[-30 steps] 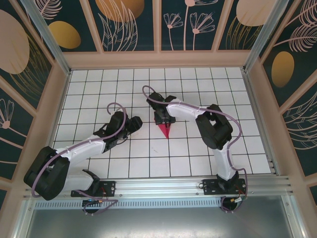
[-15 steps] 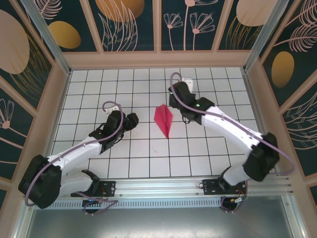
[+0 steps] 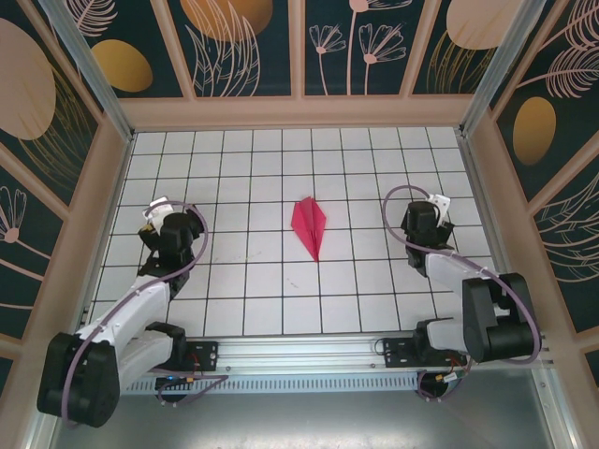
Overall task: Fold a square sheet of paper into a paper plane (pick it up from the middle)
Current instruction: Move a paper plane to the center of the table, then reset both arms
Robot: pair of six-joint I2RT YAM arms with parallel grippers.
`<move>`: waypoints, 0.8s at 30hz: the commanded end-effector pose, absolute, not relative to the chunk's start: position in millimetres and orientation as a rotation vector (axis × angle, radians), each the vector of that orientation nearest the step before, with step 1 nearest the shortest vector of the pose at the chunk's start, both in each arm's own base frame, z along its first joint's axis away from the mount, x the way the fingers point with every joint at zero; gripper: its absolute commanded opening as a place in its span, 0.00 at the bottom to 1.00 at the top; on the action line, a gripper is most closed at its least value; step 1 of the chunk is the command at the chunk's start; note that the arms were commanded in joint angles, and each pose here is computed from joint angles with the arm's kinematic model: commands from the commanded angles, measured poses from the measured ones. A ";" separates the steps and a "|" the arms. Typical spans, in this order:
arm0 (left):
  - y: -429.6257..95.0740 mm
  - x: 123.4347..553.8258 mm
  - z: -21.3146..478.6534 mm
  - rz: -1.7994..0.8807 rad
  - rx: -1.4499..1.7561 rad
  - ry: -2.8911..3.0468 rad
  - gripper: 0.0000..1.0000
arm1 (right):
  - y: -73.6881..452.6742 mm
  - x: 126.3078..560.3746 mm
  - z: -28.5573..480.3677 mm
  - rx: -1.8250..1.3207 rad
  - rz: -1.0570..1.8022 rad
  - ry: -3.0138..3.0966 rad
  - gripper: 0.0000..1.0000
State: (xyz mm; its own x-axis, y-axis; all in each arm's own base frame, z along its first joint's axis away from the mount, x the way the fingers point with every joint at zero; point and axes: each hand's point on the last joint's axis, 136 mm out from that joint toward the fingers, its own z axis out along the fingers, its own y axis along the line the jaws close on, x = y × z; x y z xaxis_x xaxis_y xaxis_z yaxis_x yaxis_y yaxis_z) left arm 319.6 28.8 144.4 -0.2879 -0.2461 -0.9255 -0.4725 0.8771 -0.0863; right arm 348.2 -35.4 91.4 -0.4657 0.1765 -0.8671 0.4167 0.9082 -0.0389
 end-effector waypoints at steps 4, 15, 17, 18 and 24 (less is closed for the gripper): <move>44.6 337.8 145.6 0.310 -0.439 1.763 0.99 | -4.2 381.7 132.4 0.168 -0.080 1.764 0.78; 17.8 365.8 155.8 0.209 -0.199 1.585 0.98 | -5.0 372.1 122.1 0.089 0.041 1.700 0.77; 20.0 368.4 152.5 0.205 -0.215 1.605 0.98 | -13.0 376.1 120.3 0.130 0.045 1.713 0.78; 20.9 368.1 153.1 0.203 -0.216 1.597 0.99 | -13.7 376.2 121.7 0.132 0.045 1.705 0.79; 36.9 369.3 140.6 0.103 -0.267 1.607 0.98 | -13.6 376.4 121.2 0.133 0.046 1.709 0.99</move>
